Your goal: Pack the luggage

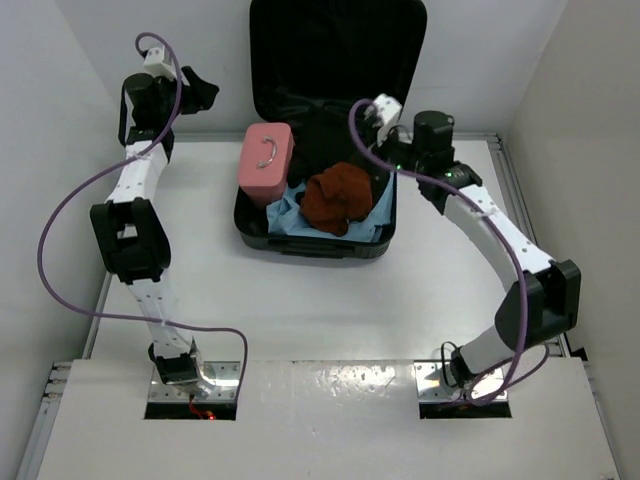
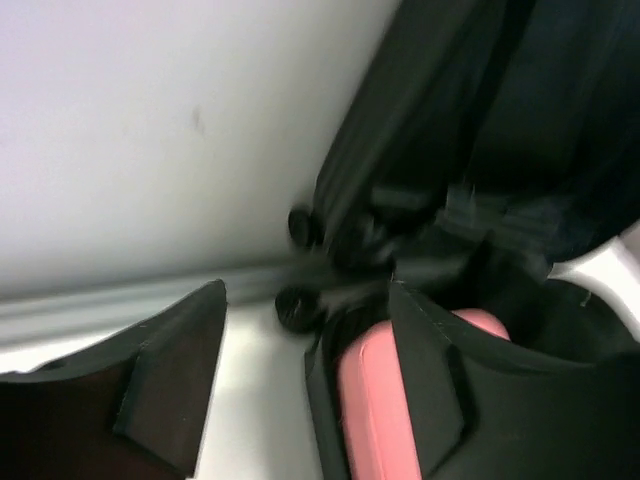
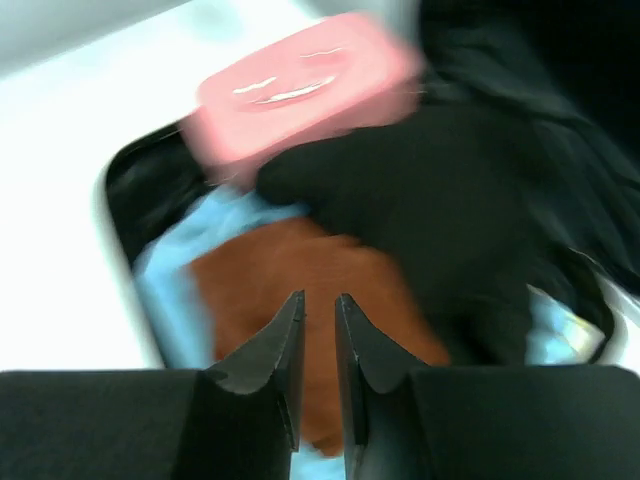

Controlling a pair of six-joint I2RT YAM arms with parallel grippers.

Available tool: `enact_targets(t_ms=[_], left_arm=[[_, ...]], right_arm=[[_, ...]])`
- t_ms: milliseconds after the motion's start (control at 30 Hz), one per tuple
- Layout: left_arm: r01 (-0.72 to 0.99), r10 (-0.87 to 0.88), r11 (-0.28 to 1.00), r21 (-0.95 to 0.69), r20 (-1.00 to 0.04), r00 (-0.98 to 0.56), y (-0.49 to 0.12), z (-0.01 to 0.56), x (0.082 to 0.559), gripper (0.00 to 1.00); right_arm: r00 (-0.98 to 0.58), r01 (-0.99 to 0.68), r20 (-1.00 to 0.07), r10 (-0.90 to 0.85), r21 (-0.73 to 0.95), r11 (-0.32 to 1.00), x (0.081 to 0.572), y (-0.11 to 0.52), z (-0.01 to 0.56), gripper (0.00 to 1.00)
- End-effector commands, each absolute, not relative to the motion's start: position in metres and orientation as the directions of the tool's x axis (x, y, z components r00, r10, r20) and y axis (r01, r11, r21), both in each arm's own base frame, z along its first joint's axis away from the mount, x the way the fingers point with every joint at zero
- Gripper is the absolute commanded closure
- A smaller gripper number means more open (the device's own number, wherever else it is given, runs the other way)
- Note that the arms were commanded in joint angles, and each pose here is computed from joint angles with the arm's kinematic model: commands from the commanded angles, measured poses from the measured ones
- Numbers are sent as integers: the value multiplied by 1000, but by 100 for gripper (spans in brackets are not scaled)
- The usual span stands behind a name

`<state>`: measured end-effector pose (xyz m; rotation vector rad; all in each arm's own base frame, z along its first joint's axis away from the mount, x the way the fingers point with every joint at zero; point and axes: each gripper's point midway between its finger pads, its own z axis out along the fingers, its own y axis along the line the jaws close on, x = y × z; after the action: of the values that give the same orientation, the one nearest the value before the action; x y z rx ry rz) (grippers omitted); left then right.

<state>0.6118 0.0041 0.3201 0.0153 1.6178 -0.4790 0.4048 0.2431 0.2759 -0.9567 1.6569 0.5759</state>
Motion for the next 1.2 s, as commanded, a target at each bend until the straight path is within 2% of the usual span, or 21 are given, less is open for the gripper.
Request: enact_targets(t_ms=[0, 33, 67, 100, 133, 167, 267, 300, 333, 367, 433, 467, 500, 567, 633, 833, 933, 1000, 1033, 1167], left_arm=[[299, -421, 861, -412, -906, -36, 6, 349, 634, 33], [293, -465, 846, -446, -885, -3, 10, 363, 641, 38], [290, -507, 824, -487, -862, -5, 11, 351, 655, 38], [288, -582, 776, -561, -813, -17, 11, 351, 661, 38], [291, -619, 756, -586, -785, 26, 15, 368, 668, 40], [282, -637, 743, -607, -770, 21, 9, 360, 677, 41], [298, -658, 730, -615, -750, 64, -6, 369, 686, 38], [312, -665, 723, -616, -743, 76, -7, 372, 689, 35], [315, -667, 718, -621, -743, 56, -16, 358, 698, 33], [340, -657, 724, -600, -750, 77, -22, 369, 699, 33], [359, -651, 726, -587, -755, 83, -31, 364, 705, 33], [370, -652, 721, -586, -755, 75, -41, 357, 708, 33], [390, -644, 725, -568, -759, 92, -47, 362, 707, 31], [426, -636, 712, -558, -769, 55, -62, 348, 707, 28], [480, -620, 711, -514, -781, 81, -68, 357, 699, 25], [538, -542, 745, -395, -828, 143, -79, 365, 686, 25], [511, -483, 801, -313, -842, 240, -81, 384, 688, 26], [468, -422, 842, -269, -869, 259, -82, 367, 701, 26], [476, -408, 848, -235, -862, 300, -89, 382, 701, 28], [459, -334, 876, -147, -871, 361, -109, 377, 710, 32]], right_arm=[[-171, -550, -985, 9, 103, 829, 477, 188, 297, 81], [-175, -476, -983, 63, 140, 868, 495, 174, 301, 81], [-199, -362, -955, 221, 282, 889, 513, 139, 315, 79], [-205, -330, -941, 270, 326, 886, 521, 129, 316, 77], [-218, -257, -909, 355, 404, 878, 538, 107, 310, 70], [-182, -218, -891, 416, 449, 866, 547, 93, 319, 67], [-131, -80, -877, 462, 474, 877, 569, 60, 302, 65], [-66, -80, -879, 472, 477, 876, 580, 43, 307, 64], [-72, -73, -873, 483, 488, 870, 588, 40, 292, 64], [-37, -68, -879, 475, 477, 877, 597, 36, 305, 64], [-35, -13, -877, 479, 479, 878, 617, 5, 292, 55], [-55, 5, -873, 484, 484, 875, 633, 1, 274, 43], [-33, 16, -868, 496, 496, 868, 641, -10, 284, 40], [-56, 42, -853, 518, 517, 855, 658, -18, 265, 35], [-60, -23, -875, 480, 482, 876, 664, -11, 276, 33], [-91, -193, -910, 404, 414, 890, 671, 18, 282, 26], [-94, -205, -911, 401, 412, 888, 672, 25, 281, 25], [-92, -206, -910, 405, 416, 886, 672, 28, 282, 25], [-87, -200, -909, 407, 416, 887, 672, 27, 284, 25], [-96, -192, -908, 407, 418, 888, 666, 29, 279, 25]])
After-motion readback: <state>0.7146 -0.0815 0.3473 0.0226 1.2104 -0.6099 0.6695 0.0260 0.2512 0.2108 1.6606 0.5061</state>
